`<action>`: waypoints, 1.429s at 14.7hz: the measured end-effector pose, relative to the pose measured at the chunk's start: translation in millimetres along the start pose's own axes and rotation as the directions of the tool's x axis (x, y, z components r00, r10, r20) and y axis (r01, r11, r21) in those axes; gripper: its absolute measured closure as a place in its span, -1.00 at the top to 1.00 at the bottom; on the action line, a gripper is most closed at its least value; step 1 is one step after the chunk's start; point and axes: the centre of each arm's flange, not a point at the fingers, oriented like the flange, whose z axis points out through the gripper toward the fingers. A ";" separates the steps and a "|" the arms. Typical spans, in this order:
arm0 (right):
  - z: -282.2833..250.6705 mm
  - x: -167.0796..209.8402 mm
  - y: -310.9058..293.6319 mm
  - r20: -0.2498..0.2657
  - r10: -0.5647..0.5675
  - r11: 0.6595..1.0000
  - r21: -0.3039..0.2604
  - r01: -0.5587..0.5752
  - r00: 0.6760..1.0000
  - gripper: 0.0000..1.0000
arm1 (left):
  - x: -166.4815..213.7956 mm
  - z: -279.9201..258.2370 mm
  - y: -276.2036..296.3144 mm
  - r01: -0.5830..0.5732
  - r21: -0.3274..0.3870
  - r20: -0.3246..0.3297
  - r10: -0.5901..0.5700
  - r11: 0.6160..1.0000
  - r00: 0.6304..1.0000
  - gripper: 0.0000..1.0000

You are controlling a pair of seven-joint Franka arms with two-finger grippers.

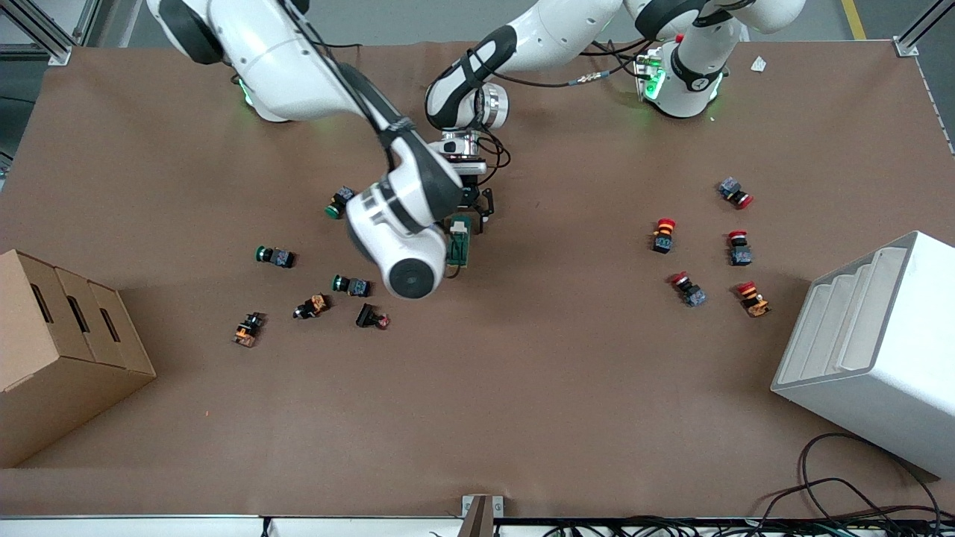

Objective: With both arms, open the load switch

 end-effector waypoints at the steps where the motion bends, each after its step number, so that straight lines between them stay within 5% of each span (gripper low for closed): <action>1: -29.5 24.6 12.6 -0.027 -0.063 0.997 0.039 0.064 0.998 1.00 | 0.9 0.0 1.1 -0.016 -0.005 0.006 0.016 1.000 1.000 0.99; 6: -119.5 140.0 51.1 -0.224 -0.306 0.921 0.177 0.347 0.925 1.00 | 71.5 2.1 18.5 -0.010 0.059 0.136 0.002 0.998 0.991 0.99; 10: -159.6 222.6 84.6 -0.348 -0.508 0.800 0.151 0.581 0.788 1.00 | 201.3 -2.5 19.0 0.055 0.072 0.275 -0.073 0.996 0.959 1.00; 15: -214.3 309.3 172.3 -0.446 -0.665 0.623 0.113 0.774 0.600 1.00 | 351.4 18.8 -23.9 0.095 0.090 0.429 -0.125 0.991 0.895 1.00; 18: -226.9 341.3 218.9 -0.474 -0.695 0.570 0.096 0.816 0.541 1.00 | 429.8 40.4 -74.1 0.146 0.100 0.486 -0.176 0.984 0.856 1.00; 21: -228.5 350.1 248.3 -0.481 -0.707 0.549 0.088 0.831 0.518 1.00 | 494.0 72.0 -153.0 0.168 0.141 0.513 -0.217 0.976 0.831 1.00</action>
